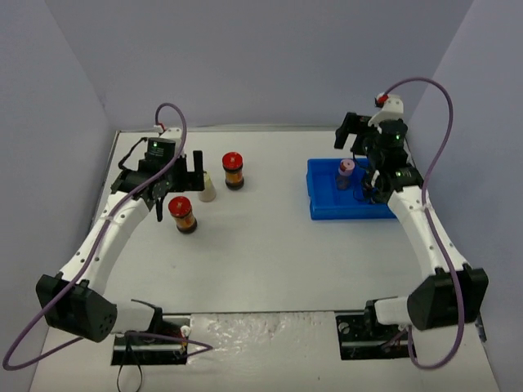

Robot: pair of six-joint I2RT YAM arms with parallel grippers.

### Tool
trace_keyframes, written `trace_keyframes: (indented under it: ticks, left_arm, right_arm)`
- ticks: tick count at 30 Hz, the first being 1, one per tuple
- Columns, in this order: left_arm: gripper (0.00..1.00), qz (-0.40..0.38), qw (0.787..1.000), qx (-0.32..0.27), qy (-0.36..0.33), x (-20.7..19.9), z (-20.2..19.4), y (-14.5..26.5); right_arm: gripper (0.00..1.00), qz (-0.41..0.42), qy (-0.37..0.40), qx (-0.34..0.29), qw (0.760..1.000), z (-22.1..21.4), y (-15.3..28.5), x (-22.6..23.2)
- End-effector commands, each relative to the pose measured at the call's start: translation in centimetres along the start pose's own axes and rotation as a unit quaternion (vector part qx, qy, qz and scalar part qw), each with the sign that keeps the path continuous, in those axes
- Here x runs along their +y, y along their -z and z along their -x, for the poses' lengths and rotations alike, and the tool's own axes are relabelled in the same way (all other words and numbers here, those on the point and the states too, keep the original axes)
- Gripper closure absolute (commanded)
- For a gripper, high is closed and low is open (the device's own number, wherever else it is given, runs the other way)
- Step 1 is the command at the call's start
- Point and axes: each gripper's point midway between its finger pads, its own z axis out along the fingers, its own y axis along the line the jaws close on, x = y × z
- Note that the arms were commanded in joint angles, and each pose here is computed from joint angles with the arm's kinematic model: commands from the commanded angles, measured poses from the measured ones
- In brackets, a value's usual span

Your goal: Organize the condiment bottles

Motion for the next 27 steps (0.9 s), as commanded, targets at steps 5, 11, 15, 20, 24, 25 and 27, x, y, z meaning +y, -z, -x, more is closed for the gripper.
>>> trace_keyframes:
  ticks: [5, 11, 15, 20, 24, 25, 27]
  left_arm:
    - [0.03, -0.008, 1.000, -0.002, 0.013, -2.1, 5.4, -6.1]
    - [0.03, 0.041, 0.997, 0.055, 0.040, -1.4, 4.0, -11.7]
    - [0.09, 0.062, 0.993, 0.079, 0.054, -1.0, 2.8, -13.7]
    - [0.26, 0.088, 0.989, 0.100, 0.062, -0.3, 1.4, -14.9]
    - [0.40, 0.086, 0.988, 0.110, 0.067, -0.3, 0.6, -14.9]
    - [0.46, 0.084, 0.988, 0.112, 0.067, -0.3, 0.3, -14.8]
    - [0.59, 0.077, 0.989, 0.109, 0.065, -0.6, 0.3, -14.1]
  right_arm:
    - [0.00, 0.070, -0.014, -0.012, 0.997, -0.2, 6.1, 2.5]
    - [0.00, 0.074, -0.014, -0.014, 0.997, -1.1, 8.7, 2.2]
    - [0.00, 0.073, -0.011, -0.014, 0.997, -1.5, 9.7, 2.1]
    - [0.00, 0.071, -0.012, -0.005, 0.997, -2.5, 10.0, 1.8]
    - [0.00, 0.073, -0.012, -0.001, 0.997, -2.8, 10.0, 1.8]
    - [0.00, 0.073, -0.011, -0.001, 0.997, -2.8, 10.0, 1.8]
    - [0.00, 0.073, -0.004, -0.002, 0.997, -2.7, 9.9, 1.8]
